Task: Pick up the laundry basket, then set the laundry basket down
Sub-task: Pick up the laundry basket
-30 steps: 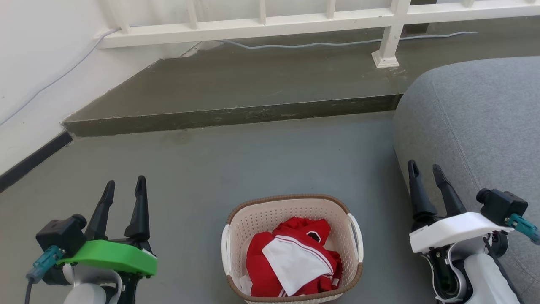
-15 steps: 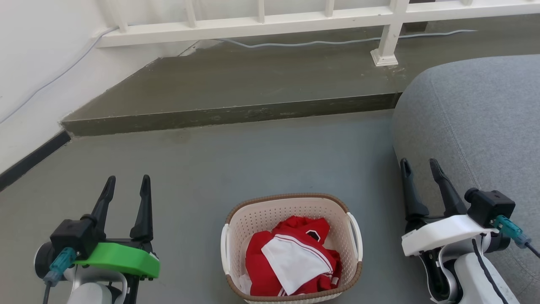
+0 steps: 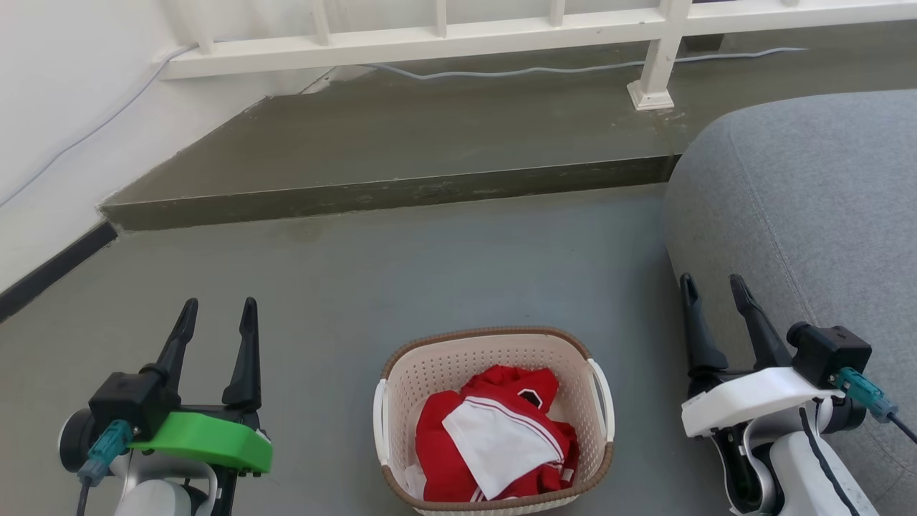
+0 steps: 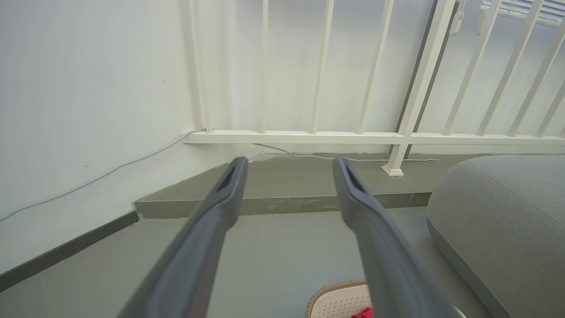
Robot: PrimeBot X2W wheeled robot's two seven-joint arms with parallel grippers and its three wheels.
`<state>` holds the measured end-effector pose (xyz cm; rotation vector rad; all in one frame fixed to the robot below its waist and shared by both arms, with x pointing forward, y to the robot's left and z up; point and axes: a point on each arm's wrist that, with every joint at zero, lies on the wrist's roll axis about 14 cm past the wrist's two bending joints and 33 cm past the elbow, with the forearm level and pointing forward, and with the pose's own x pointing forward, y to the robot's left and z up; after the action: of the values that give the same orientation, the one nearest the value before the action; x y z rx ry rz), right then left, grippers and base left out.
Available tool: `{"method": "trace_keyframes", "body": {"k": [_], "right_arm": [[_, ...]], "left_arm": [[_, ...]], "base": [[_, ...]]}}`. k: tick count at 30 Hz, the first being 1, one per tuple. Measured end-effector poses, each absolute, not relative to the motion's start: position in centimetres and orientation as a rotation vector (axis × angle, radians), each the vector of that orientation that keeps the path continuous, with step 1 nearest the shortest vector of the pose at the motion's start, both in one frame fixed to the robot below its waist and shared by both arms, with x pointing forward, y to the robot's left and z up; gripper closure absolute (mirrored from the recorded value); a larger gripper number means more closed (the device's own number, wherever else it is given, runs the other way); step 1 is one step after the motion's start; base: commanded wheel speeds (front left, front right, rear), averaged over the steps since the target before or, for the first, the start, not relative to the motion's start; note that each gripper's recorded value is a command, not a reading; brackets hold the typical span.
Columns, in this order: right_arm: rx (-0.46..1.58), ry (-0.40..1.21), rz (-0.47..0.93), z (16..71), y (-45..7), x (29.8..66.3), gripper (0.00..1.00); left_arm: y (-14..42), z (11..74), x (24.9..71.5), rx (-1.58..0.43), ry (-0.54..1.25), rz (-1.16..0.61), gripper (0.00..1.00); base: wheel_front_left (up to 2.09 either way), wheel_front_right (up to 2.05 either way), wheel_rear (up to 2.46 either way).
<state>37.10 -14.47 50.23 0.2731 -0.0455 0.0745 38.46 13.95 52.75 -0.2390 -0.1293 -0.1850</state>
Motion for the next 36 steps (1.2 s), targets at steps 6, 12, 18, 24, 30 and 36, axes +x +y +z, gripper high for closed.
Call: {"method": "trace_keyframes", "body": {"k": [6,12,18,24,30,36], "right_arm": [[0.266,-0.030,0.070,49.7,-14.6,37.1,0.00],[0.256,-0.005,0.048,48.8,-15.1,37.3,0.00],[0.247,0.018,0.027,47.9,-15.6,38.0,0.00],[0.248,0.063,-0.003,46.3,-16.1,38.4,0.00],[0.247,0.089,-0.018,45.2,-16.3,39.4,0.00],[0.244,0.128,-0.026,43.6,-16.2,40.6,0.00]], "left_arm": [[14.0,52.3,38.7,-0.236,-0.118,-0.183,0.00],[13.9,51.5,39.2,-0.239,-0.095,-0.182,0.00],[13.6,50.4,39.9,-0.245,-0.065,-0.185,0.00],[12.6,50.3,41.5,-0.260,-0.067,-0.212,0.00],[11.9,49.2,42.6,-0.284,-0.039,-0.233,0.00],[11.3,47.3,44.2,-0.297,0.004,-0.260,0.00]], "base": [[0.00,0.00,0.00],[0.00,0.00,0.00],[0.00,0.00,0.00],[0.00,0.00,0.00],[0.00,0.00,0.00],[0.00,0.00,0.00]]}}
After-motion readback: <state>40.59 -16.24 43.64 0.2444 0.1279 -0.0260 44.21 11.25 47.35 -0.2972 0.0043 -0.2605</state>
